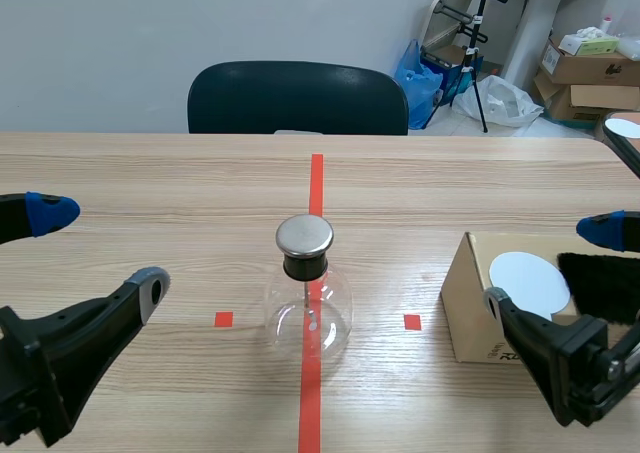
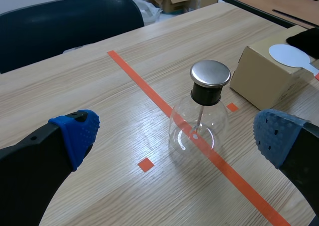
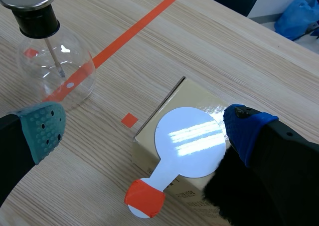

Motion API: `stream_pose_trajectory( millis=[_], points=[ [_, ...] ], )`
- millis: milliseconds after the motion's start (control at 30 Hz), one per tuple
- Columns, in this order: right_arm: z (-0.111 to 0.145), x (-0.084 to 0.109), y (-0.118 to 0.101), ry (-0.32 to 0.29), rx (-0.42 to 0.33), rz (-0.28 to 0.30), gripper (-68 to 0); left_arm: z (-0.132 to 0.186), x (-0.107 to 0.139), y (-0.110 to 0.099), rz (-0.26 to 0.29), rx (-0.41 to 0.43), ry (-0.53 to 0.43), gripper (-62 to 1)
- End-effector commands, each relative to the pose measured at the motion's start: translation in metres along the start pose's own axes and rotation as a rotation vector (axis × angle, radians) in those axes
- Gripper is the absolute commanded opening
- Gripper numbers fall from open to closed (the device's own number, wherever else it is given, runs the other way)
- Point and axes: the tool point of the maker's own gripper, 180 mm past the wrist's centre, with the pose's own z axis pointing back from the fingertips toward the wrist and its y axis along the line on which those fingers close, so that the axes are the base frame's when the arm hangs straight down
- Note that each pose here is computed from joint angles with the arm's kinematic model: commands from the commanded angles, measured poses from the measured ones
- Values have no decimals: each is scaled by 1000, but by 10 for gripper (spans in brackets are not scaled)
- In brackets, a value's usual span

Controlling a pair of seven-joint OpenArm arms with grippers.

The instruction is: Do the electroscope experiment

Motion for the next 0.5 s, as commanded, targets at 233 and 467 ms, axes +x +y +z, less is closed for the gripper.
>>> stream_pose_trajectory(
  millis=[233,467],
  points=[
    [1,11,-3,-39,-10,1,4,-2,8,-3,2,-3,-29,14],
    [1,11,-4,-39,-10,1,4,-2,8,-3,2,-3,-29,14]
  ],
)
